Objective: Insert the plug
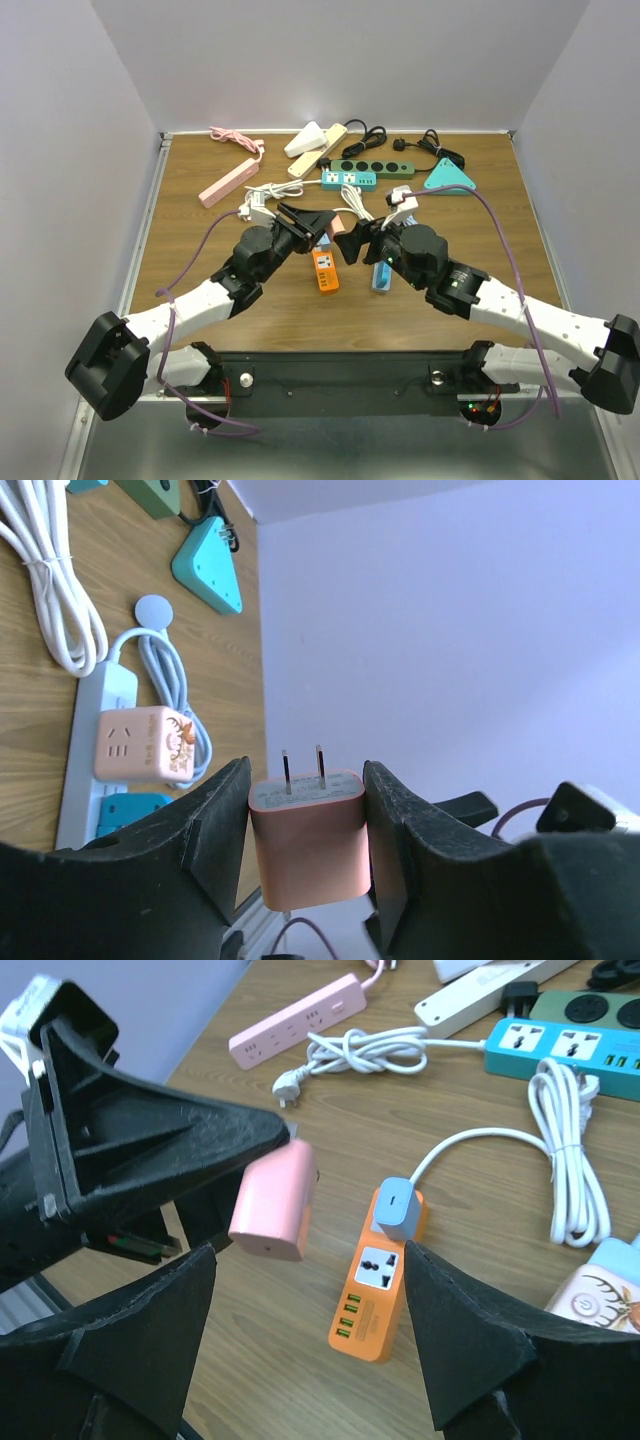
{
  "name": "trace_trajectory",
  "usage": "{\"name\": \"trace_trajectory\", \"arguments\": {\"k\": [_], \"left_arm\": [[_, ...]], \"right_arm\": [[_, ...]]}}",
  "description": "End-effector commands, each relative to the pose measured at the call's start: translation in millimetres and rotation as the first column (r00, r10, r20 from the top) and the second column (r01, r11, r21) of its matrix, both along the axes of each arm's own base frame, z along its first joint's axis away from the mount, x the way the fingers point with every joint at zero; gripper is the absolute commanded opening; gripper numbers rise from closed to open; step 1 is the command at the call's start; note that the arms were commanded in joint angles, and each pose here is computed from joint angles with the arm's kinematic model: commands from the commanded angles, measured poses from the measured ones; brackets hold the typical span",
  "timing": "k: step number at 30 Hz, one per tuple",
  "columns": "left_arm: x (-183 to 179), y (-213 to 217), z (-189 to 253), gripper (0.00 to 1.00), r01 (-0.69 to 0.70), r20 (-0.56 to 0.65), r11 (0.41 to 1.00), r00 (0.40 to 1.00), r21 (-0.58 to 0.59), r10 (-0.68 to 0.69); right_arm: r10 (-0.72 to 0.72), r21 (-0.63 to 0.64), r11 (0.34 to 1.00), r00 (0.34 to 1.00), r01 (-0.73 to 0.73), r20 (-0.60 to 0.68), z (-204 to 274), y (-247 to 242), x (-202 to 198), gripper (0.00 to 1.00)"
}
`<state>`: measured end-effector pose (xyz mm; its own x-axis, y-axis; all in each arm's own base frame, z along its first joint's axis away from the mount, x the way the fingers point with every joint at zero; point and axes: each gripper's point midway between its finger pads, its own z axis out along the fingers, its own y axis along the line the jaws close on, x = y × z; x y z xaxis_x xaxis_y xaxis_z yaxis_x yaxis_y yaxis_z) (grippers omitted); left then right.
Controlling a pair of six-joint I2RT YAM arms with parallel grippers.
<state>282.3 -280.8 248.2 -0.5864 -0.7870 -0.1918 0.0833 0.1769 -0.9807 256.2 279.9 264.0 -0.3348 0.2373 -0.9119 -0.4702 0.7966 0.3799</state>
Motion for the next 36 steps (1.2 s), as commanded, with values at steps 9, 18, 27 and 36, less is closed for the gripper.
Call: {"name": "trace_trajectory", "arguments": {"k": [9, 18, 27, 36], "left_arm": [[-2, 2, 51, 0.0, -0.033, 0.054, 0.982, 0.998, -0.186, 0.044], [-12, -6, 52, 0.0, -0.015, 0.043, 0.972, 0.999, -0.235, 0.026], [-17, -8, 48, 0.0, -0.004, 0.028, 0.965, 1.0, -0.261, 0.012], [-18, -10, 47, 0.0, 0.005, 0.028, 0.965, 1.0, -0.261, 0.003]], "right_arm": [[-0.009, 0.027, 1.0, 0.995, 0.006, 0.099, 22, 20, 7, 0.8], [-0.049, 0.012, 0.999, 0.99, 0.048, 0.136, 23, 21, 18, 0.65], [-0.062, 0.043, 0.998, 0.982, 0.055, 0.179, 38, 16, 18, 0.48], [-0.065, 0.056, 0.997, 0.978, 0.055, 0.197, 43, 16, 18, 0.5]]}}
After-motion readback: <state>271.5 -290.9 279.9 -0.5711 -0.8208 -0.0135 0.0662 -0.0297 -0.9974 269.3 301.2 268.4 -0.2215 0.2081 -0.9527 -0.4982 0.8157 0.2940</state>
